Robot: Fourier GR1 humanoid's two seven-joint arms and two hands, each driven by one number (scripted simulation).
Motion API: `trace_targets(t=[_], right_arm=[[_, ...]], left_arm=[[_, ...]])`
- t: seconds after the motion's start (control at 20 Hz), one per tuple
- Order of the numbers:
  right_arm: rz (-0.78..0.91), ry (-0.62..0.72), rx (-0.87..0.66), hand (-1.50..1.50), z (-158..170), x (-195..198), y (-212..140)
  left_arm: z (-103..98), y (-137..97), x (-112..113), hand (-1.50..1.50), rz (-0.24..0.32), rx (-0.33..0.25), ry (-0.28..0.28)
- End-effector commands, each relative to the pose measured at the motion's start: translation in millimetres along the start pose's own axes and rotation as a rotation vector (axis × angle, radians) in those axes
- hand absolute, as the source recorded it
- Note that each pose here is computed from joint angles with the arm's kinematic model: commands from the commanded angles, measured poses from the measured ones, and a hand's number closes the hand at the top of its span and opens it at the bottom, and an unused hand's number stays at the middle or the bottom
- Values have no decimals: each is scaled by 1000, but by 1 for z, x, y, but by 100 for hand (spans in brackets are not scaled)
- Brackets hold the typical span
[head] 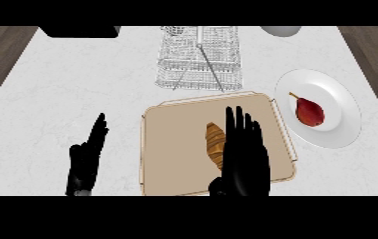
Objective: Pick the croissant from the tray and place it in the tiered basket
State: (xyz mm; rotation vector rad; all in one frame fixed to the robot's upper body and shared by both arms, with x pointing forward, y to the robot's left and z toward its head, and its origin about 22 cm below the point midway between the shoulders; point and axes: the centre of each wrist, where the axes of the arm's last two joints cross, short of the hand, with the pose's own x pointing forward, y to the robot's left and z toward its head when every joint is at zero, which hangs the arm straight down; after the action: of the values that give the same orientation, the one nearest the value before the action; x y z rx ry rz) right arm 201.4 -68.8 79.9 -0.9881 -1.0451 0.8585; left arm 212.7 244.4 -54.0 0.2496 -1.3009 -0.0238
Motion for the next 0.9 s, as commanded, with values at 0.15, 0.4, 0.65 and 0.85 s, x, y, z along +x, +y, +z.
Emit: trace_targets(t=[0.15, 0.4, 0.65, 0.85], right_arm=[[44, 151, 79, -150, -3, 25, 12], [107, 181, 118, -150, -21, 27, 11], [193, 244, 191, -150, -26, 25, 21], [176, 250, 225, -150, -33, 17, 20]], left_arm=[[-7, -3, 8, 0, -4, 11, 0], [8, 3, -7, 0, 0, -6, 11], [-6, 0, 1, 0, 7, -6, -7], [-4, -3, -3, 0, 1, 20, -10]])
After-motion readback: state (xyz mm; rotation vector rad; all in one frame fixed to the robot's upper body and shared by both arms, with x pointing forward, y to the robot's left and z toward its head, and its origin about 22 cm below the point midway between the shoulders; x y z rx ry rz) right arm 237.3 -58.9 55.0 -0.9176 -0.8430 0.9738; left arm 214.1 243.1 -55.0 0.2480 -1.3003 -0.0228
